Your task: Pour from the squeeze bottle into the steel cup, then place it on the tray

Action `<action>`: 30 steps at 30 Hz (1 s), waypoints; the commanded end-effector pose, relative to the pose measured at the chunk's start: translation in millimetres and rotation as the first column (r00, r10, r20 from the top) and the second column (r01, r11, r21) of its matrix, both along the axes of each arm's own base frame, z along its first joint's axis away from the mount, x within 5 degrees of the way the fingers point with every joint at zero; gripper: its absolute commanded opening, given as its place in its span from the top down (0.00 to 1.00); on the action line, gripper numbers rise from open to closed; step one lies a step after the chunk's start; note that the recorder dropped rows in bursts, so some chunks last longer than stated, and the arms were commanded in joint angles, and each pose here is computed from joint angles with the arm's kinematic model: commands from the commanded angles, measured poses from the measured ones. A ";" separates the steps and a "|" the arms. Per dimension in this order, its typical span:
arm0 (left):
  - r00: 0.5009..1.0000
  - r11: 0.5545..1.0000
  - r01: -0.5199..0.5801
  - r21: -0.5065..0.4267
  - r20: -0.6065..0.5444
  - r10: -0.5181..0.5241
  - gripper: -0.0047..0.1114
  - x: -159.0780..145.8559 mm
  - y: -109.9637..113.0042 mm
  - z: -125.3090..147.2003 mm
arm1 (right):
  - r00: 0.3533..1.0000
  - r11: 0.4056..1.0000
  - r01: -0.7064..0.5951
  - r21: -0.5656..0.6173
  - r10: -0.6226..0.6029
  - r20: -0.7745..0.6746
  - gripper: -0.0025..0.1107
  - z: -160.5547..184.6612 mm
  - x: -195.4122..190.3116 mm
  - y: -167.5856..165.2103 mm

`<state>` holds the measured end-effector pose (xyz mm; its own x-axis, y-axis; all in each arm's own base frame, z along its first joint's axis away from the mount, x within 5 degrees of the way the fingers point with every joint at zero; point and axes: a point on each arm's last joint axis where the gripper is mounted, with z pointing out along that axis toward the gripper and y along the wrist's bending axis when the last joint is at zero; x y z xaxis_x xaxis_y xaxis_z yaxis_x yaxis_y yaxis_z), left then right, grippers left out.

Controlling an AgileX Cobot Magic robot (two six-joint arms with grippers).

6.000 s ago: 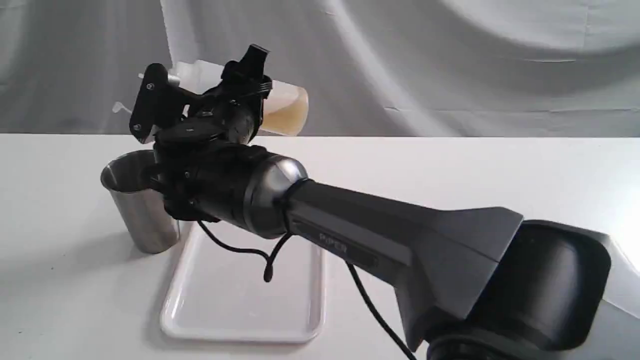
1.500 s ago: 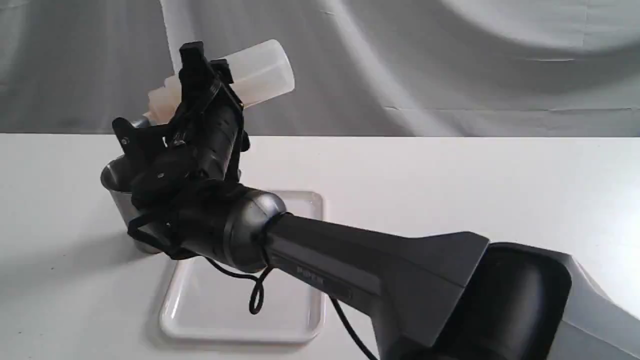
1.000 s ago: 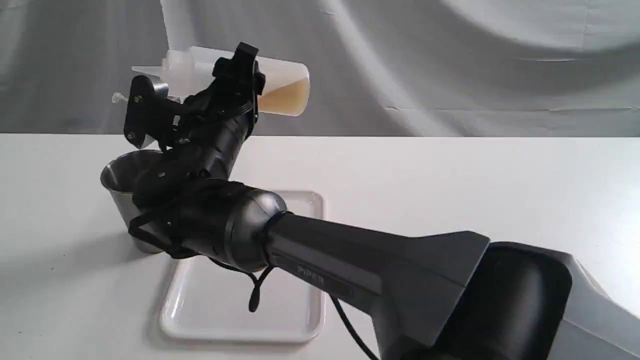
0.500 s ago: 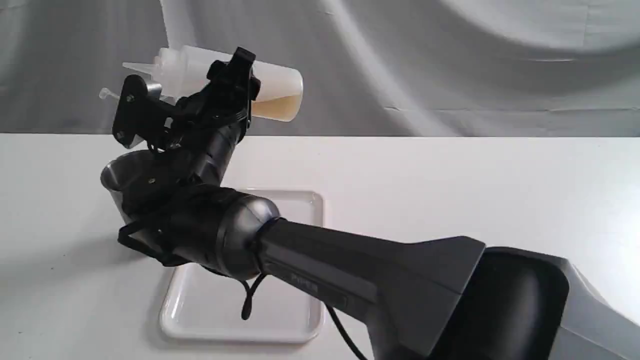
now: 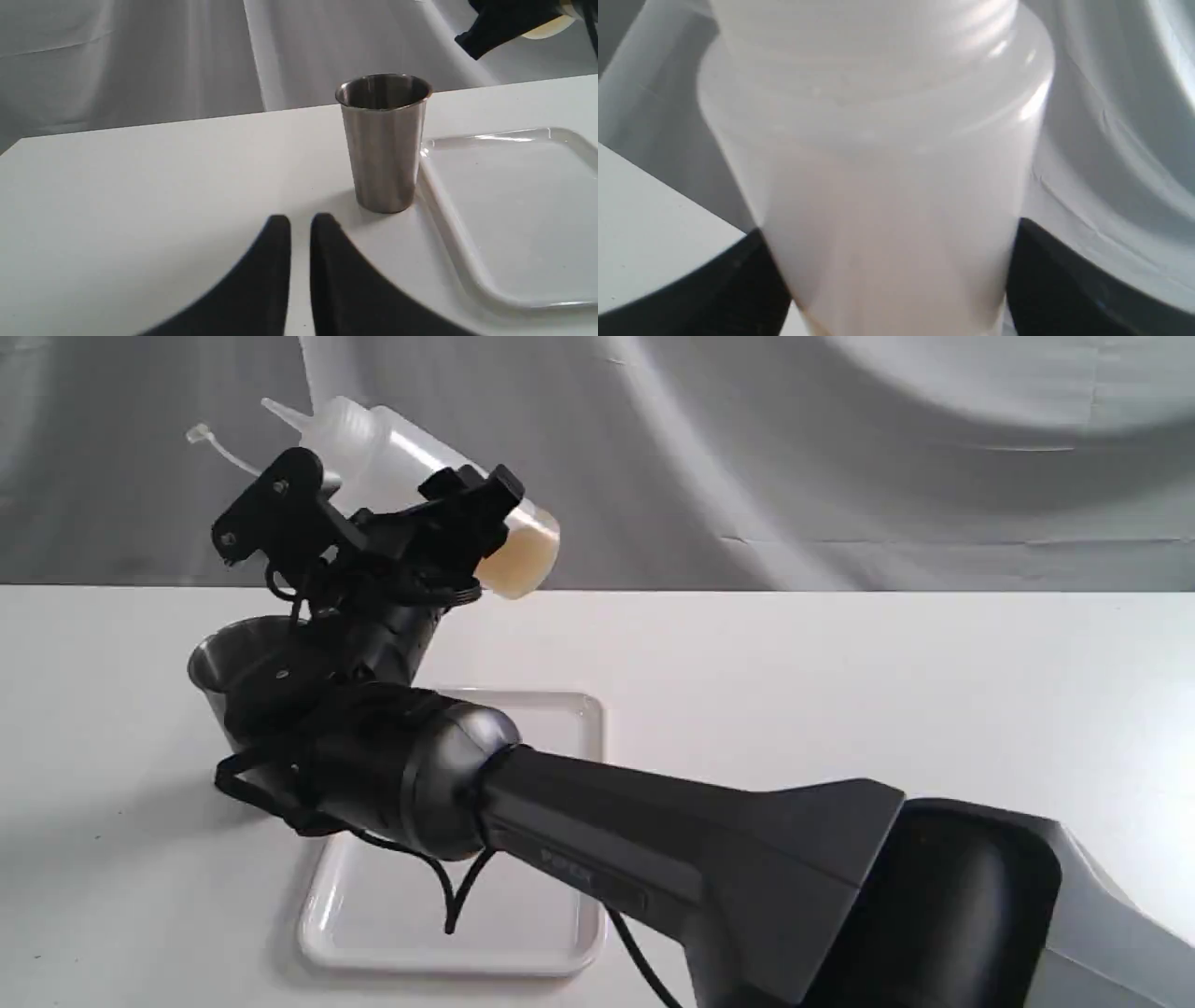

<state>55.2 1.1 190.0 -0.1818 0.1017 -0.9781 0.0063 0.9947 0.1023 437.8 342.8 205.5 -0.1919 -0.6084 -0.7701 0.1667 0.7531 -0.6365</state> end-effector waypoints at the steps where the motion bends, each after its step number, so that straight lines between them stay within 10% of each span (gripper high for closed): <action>1: 1.000 1.000 0.001 0.001 0.008 -0.001 0.89 -0.1 0.0 -0.6 | 0.998 0.992 0.006 0.125 -0.014 0.069 0.68 26.4 -4.9 -1.2; 8: 1.000 1.000 0.001 0.001 0.008 -0.001 0.89 -0.1 0.0 -0.6 | 0.992 0.947 -0.018 0.320 -0.024 0.126 0.68 45.4 -11.6 0.3; 30: 1.000 1.000 0.001 0.001 0.008 -0.001 0.89 -0.1 0.0 -0.6 | 0.993 0.917 -0.052 0.396 0.007 0.114 0.68 65.7 -32.8 12.2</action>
<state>55.2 1.1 190.0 -0.1818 0.1017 -0.9781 0.0063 0.9947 0.1023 408.7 359.4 250.4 -0.1239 -0.2556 -0.9588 0.1714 0.9462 -0.2744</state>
